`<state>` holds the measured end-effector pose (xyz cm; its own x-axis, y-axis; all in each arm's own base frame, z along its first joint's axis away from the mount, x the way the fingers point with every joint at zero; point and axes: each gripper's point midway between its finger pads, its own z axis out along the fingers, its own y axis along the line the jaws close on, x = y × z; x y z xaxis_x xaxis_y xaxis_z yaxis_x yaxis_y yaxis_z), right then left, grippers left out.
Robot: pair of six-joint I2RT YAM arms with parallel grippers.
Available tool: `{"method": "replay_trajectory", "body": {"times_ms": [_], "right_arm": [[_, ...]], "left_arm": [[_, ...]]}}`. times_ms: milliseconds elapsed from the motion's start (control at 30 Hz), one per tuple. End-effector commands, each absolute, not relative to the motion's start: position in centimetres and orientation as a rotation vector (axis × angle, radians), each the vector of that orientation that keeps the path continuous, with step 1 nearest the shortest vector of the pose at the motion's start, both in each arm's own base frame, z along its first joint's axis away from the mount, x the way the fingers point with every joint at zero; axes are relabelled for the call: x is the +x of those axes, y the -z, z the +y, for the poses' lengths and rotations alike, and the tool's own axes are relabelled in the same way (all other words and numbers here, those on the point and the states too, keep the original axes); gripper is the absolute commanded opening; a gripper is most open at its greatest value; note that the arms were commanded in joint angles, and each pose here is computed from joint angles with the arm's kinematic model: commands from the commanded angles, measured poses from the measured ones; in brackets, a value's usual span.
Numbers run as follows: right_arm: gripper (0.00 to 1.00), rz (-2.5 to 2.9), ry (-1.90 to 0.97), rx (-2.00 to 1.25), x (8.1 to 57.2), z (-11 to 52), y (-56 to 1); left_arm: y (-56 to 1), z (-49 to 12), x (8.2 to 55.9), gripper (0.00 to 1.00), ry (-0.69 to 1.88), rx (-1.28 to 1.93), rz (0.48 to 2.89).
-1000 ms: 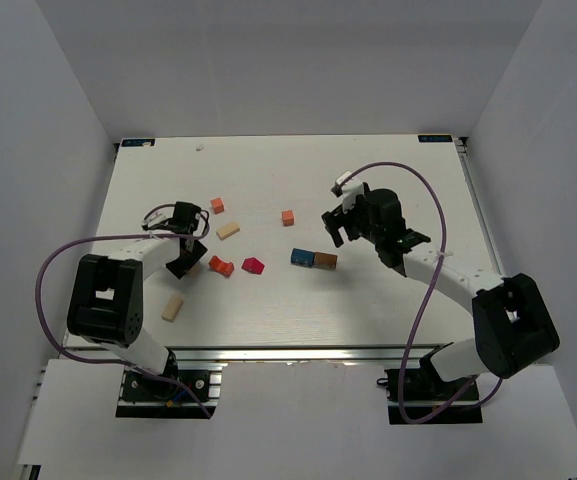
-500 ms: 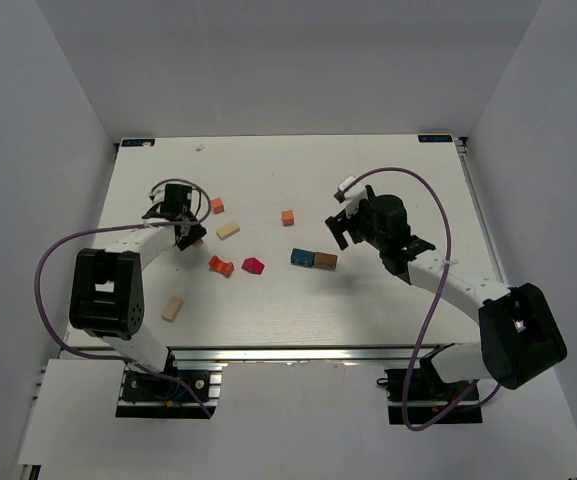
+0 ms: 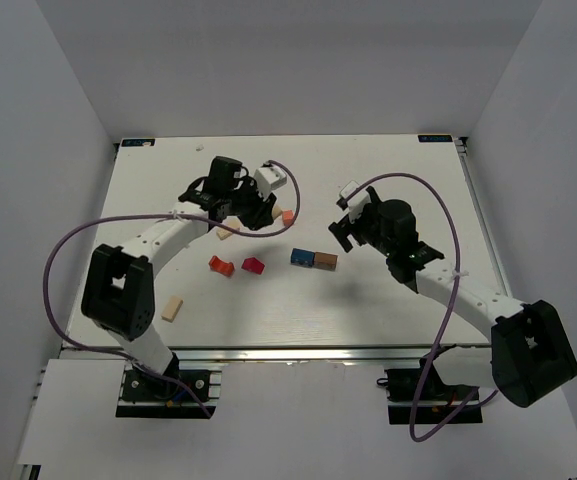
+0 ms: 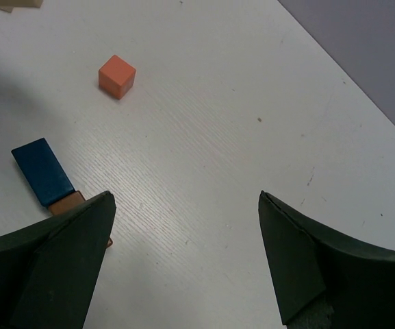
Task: Build the wood block tower
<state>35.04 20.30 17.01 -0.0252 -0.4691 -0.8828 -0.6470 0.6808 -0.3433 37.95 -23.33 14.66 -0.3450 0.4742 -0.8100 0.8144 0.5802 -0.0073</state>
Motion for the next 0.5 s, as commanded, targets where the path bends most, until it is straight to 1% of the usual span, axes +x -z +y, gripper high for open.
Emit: {"method": "replay_trajectory", "body": {"times_ms": [0, 33, 67, 100, 233, 467], "right_arm": [[0.89, 1.599, -0.127, -0.872, 35.5, 19.3, -19.2], [0.89, 1.598, -0.127, -0.863, 35.5, 19.2, -19.4], [0.9, 1.598, -0.126, -0.858, 35.4, 19.0, -19.4], [0.89, 1.594, -0.126, -0.856, 35.4, 19.0, -19.6], [0.89, 1.599, -0.107, -0.85, 35.5, 18.5, -19.5], [0.89, 1.631, -0.074, -0.841, 36.1, 17.9, -18.7]], "left_arm": [[-13.4, -23.0, 38.3, 0.0, 0.514, 1.332, 1.919], [-12.8, -22.9, 38.4, 0.0, 0.498, 1.395, 1.908], [-10.9, -22.7, 37.9, 0.0, 0.522, 1.439, 1.967], [-11.2, -22.9, 38.4, 0.0, 0.516, 1.459, 1.952], [-8.7, -22.6, 38.1, 0.0, 0.501, 1.632, 1.934], [-6.0, -23.2, 38.8, 0.0, 0.496, 1.749, 1.924]]}}
